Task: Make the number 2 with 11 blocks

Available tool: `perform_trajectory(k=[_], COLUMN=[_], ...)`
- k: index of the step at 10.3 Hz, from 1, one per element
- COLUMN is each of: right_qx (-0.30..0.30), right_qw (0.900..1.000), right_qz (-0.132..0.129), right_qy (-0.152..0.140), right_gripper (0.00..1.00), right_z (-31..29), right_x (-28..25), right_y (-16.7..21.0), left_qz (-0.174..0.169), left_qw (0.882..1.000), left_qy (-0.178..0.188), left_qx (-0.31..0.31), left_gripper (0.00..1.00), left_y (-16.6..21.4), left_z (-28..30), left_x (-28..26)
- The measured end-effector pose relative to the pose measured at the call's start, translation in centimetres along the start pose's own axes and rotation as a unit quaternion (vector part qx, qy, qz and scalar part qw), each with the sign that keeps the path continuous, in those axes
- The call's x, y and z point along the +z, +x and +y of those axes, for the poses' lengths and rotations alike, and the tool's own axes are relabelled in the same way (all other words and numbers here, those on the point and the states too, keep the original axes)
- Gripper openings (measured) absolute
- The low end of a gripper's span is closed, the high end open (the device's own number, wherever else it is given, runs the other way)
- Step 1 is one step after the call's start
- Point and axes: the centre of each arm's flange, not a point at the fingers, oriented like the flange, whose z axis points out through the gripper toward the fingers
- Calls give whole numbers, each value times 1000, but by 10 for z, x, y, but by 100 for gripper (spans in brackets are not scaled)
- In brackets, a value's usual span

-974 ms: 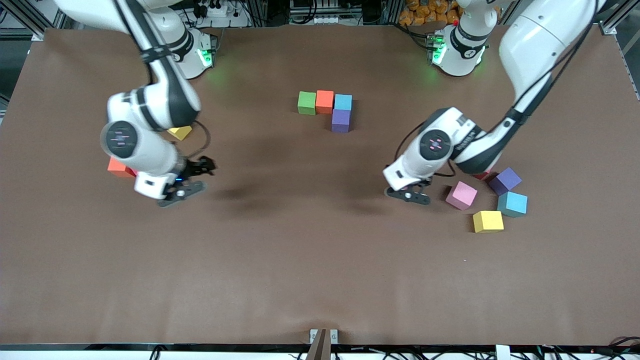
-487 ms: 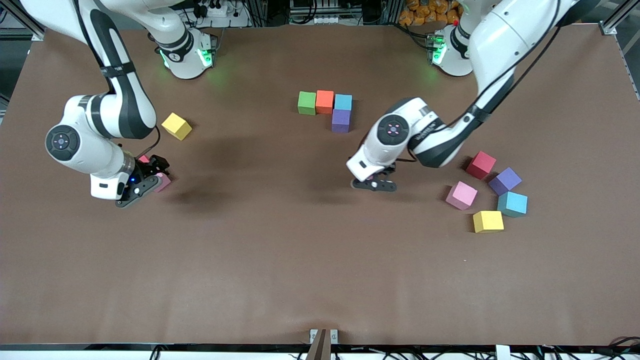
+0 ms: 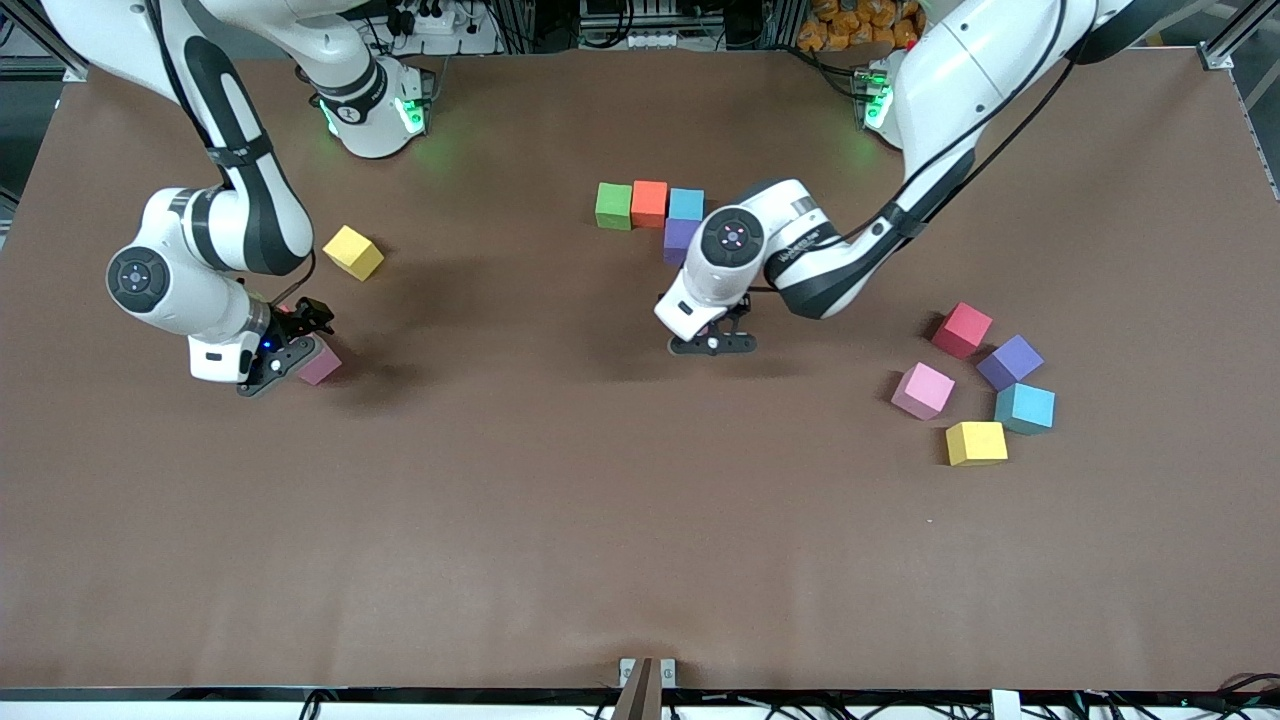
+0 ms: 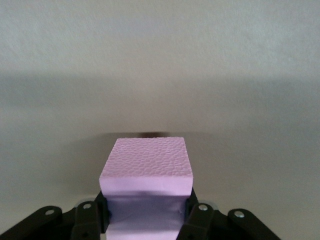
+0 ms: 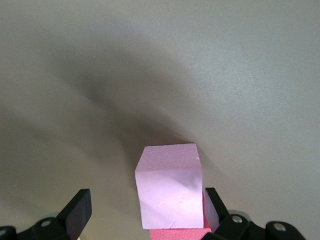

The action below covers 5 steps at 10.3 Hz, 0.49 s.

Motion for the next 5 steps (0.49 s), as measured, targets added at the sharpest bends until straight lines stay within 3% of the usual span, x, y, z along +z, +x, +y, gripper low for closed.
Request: perform_trajectory(k=[5], right_qx=[-4], right_qw=[1000], right_qz=[1], right_qy=[-9], right_gripper=[100], right_z=[5], right_x=[20], right_y=[-4], left_qz=[-17], left_qw=[1000], left_qy=[22], left_qx=[9], left_gripper=[56], left_y=[-40], left_z=[15], left_x=[25])
